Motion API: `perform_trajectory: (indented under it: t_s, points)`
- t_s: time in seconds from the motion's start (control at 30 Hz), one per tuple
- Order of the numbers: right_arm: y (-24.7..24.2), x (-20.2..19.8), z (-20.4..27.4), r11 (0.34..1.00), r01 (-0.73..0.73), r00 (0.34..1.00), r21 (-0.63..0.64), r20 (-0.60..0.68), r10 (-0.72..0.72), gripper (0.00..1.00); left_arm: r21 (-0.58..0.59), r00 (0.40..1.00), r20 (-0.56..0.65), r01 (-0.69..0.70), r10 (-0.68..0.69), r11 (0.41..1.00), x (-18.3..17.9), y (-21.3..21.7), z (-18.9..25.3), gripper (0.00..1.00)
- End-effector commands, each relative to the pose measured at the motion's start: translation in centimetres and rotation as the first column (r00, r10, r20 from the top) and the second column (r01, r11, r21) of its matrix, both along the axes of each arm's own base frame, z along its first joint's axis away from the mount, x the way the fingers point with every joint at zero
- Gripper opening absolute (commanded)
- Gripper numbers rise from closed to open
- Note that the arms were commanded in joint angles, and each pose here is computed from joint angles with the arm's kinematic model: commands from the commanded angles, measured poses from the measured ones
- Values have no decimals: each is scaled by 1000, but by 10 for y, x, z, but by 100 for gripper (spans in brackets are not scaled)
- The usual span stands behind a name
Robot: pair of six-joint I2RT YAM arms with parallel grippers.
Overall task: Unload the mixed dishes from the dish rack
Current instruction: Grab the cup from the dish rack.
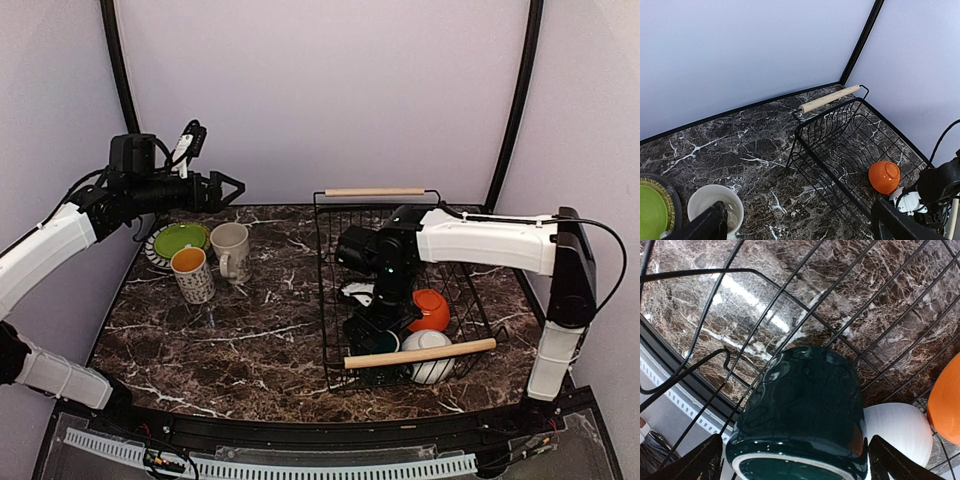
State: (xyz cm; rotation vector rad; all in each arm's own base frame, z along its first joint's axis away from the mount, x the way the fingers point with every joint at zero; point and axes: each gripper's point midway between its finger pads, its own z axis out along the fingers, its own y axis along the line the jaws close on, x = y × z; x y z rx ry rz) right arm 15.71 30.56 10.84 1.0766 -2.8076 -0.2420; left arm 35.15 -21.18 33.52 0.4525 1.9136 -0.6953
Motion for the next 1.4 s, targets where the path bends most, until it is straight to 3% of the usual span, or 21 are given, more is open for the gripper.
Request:
perform_trajectory:
  t_s: [0.0, 0.13, 0.27, 0.6, 0.87, 1.03, 1.23, 1.37]
  points:
    - [-7, 2, -18, 997, 9, 1000, -75, 29, -7, 99, 20, 1000, -16, 10, -10, 1000, -1, -1, -10, 99]
    - [-8, 3, -27, 996, 16, 999, -91, 38, -13, 98, 18, 1000, -19, 7, -7, 1000, 0, -1, -13, 99]
    - [-10, 3, -30, 996, 22, 999, -86, 46, -18, 92, 17, 999, -33, 17, -16, 1000, 1, -4, -15, 99]
    - [-6, 9, -18, 998, 59, 994, -34, 95, -56, 55, 25, 999, -35, 7, -7, 1000, 2, -3, -18, 99]
    - [16, 45, 12, 979, 136, 969, 149, 187, -163, 33, 26, 999, -41, 12, -11, 1000, 2, -4, -19, 99]
    - [20, 74, 33, 919, 230, 938, 320, 178, -297, 18, 28, 999, -41, 15, -14, 999, 2, -5, -21, 99]
    - [16, 105, 68, 800, 294, 881, 523, 177, -439, 1, -7, 997, -55, 57, -57, 998, 0, -13, -21, 99]
    - [6, 122, 95, 680, 321, 834, 659, 143, -533, 0, -71, 986, -85, 136, -142, 988, -7, -27, -21, 99]
